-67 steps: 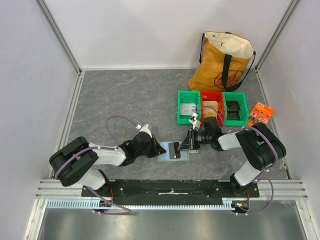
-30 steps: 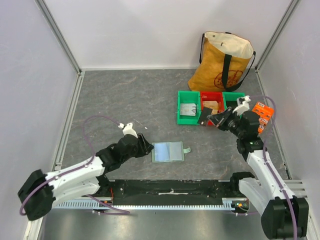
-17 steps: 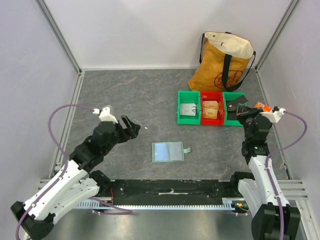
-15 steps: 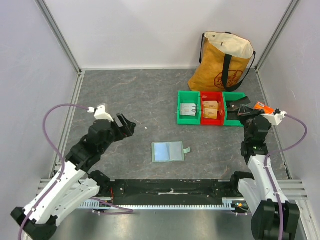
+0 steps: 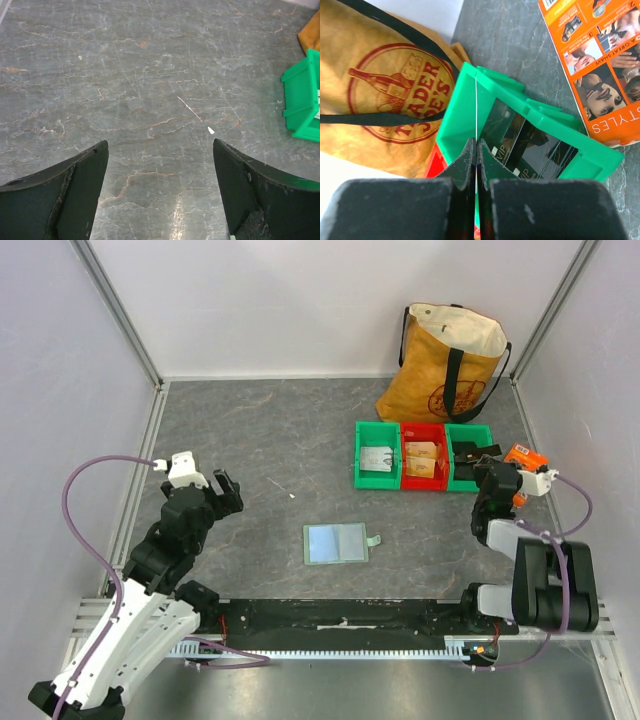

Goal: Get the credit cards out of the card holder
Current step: Place the credit card in the storage box.

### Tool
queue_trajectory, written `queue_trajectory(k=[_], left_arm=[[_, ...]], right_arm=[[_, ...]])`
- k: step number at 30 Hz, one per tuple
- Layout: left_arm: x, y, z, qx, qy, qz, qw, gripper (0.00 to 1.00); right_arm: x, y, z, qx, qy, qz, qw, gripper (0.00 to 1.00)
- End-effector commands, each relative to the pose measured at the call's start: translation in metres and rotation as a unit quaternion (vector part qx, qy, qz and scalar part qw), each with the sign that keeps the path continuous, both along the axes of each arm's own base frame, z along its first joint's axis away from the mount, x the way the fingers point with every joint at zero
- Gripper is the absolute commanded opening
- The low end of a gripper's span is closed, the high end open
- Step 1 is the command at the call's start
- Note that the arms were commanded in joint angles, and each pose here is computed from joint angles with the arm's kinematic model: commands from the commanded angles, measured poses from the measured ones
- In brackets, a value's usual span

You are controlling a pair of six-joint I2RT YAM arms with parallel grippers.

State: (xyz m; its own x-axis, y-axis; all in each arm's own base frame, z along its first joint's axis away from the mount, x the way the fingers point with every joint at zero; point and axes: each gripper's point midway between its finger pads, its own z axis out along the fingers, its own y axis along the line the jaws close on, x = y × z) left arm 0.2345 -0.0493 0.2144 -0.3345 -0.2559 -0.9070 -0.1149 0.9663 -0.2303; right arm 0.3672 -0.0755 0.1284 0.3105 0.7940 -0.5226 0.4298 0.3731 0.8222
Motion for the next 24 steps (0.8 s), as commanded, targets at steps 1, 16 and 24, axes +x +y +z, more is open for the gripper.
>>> queue_trajectory(k=[1,16,24], left_arm=[[0.004,0.010,0.006,0.029,-0.016,0.008,0.999,0.91],[0.005,0.013,0.004,0.028,-0.013,0.011,0.999,0.89],[0.007,0.011,0.001,0.028,-0.008,0.007,1.000,0.89]], right_arm=[[0.033,-0.003,0.022,0.000,-0.054,-0.001,0.999,0.00],[0.076,0.032,-0.022,0.020,-0.005,0.078,0.997,0.14],[0.047,0.036,-0.028,-0.009,0.047,0.095,0.994,0.32]])
